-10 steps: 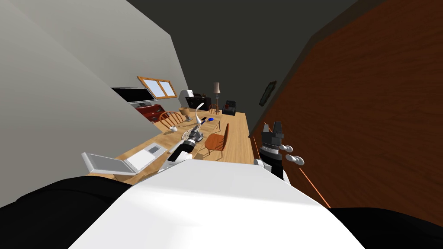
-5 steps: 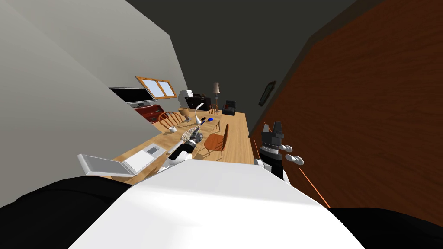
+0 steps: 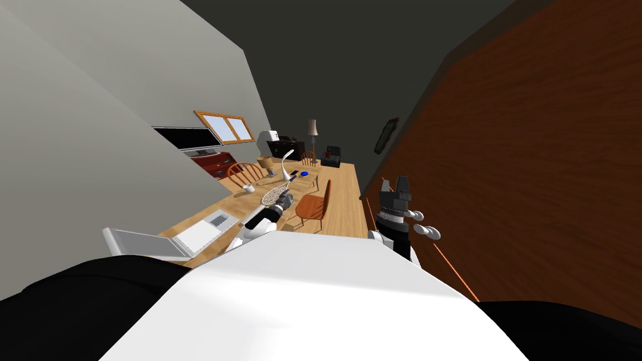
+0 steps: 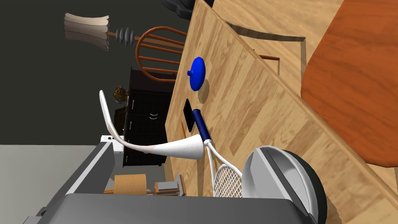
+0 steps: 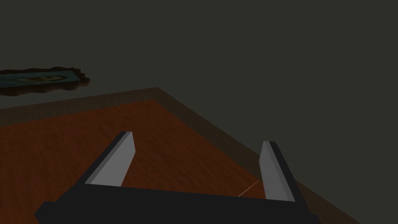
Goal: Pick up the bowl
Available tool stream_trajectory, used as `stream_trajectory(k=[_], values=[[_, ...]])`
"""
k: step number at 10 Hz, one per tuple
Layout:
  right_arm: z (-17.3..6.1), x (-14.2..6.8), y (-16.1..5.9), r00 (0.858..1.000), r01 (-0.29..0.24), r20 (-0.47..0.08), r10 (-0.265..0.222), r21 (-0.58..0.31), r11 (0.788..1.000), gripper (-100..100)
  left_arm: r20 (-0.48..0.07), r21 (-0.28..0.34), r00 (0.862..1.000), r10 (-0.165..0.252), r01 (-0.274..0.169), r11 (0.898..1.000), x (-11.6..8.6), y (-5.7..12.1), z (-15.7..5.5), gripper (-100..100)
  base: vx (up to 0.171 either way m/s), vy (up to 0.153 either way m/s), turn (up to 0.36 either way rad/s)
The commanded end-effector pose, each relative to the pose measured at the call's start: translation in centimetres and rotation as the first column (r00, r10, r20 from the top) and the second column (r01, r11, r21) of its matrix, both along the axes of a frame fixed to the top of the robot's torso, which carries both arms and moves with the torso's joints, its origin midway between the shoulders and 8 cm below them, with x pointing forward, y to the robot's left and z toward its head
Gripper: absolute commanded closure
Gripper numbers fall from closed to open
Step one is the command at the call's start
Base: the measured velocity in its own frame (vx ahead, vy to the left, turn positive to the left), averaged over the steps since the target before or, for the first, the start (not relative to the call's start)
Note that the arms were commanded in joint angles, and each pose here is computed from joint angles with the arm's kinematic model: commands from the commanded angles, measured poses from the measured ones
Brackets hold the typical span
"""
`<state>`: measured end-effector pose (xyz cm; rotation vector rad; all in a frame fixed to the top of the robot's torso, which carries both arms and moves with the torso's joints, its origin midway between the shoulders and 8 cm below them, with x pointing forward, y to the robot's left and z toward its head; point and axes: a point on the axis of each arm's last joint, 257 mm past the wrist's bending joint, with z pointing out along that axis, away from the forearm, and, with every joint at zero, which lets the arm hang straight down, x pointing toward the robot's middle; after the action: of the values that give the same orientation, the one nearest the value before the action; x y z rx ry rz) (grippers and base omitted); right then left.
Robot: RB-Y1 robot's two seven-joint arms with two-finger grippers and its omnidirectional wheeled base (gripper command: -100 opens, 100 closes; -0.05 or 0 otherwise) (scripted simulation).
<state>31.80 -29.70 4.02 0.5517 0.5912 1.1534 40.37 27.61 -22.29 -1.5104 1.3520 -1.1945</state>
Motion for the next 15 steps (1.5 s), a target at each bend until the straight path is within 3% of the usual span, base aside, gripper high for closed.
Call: stream_trajectory(k=[1, 4, 5, 6, 8, 9, 11, 12, 13, 14, 15], values=[[0.0, 0.0, 0.0, 1.0, 0.0, 0.0, 0.0, 0.0, 1.0, 0, -0.081, -0.016, 0.997, 0.004, -0.005, 1.0, -0.6, 0.7, -2.6, -100, 0.051, 0.012, -0.046], [0.0, 0.0, 0.0, 1.0, 0.0, 0.0, 0.0, 0.0, 1.0, 0, -0.165, -0.024, 0.986, 0.007, -0.011, 1.0, -1.4, 1.2, -4.9, -100, 0.035, 0.013, -0.019], [0.0, 0.0, 0.0, 1.0, 0.0, 0.0, 0.0, 0.0, 1.0, 0, -0.22, -0.032, 0.975, 0.013, -0.02, 0.999, -2.0, 1.8, -6.5, -100, 0.04, 0.012, -0.023], [0.0, 0.0, 0.0, 1.0, 0.0, 0.0, 0.0, 0.0, 1.0, 0, -0.225, -0.032, 0.974, 0.013, -0.02, 0.999, -2.0, 1.8, -6.6, -100, 0.039, 0.012, -0.02], [0.0, 0.0, 0.0, 1.0, 0.0, 0.0, 0.0, 0.0, 1.0, 0, -0.33, -0.046, 0.943, 0.029, -0.047, 0.998, -3.4, 3.4, -9.6, -100, 0.057, 0.017, -0.049], [0.0, 0.0, 0.0, 1.0, 0.0, 0.0, 0.0, 0.0, 1.0, 0, -0.343, -0.045, 0.939, 0.028, -0.046, 0.998, -3.6, 3.3, -9.9, -100, 0.055, 0.017, -0.015], [0.0, 0.0, 0.0, 1.0, 0.0, 0.0, 0.0, 0.0, 1.0, 0, -0.437, -0.054, 0.898, 0.049, -0.08, 0.995, -5.2, 5.1, -12.6, -100, 0.067, 0.025, -0.042], [0.0, 0.0, 0.0, 1.0, 0.0, 0.0, 0.0, 0.0, 1.0, 0, -0.453, -0.053, 0.89, 0.048, -0.08, 0.995, -5.5, 5.1, -12.9, -100, 0.055, 0.028, -0.025], [0.0, 0.0, 0.0, 1.0, 0.0, 0.0, 0.0, 0.0, 1.0, 0, -0.498, -0.056, 0.865, 0.059, -0.099, 0.993, -6.5, 5.9, -14.1, -100, 0.045, 0.015, -0.025], [0.0, 0.0, 0.0, 1.0, 0.0, 0.0, 0.0, 0.0, 1.0, 0, -0.503, -0.055, 0.862, 0.058, -0.099, 0.994, -6.6, 5.9, -14.2, -100, 0.033, 0.015, -0.015], [0.0, 0.0, 0.0, 1.0, 0.0, 0.0, 0.0, 0.0, 1.0, 0, -0.55, -0.057, 0.833, 0.069, -0.119, 0.991, -7.6, 6.8, -15.4, -100, 0.042, 0.021, -0.037]])
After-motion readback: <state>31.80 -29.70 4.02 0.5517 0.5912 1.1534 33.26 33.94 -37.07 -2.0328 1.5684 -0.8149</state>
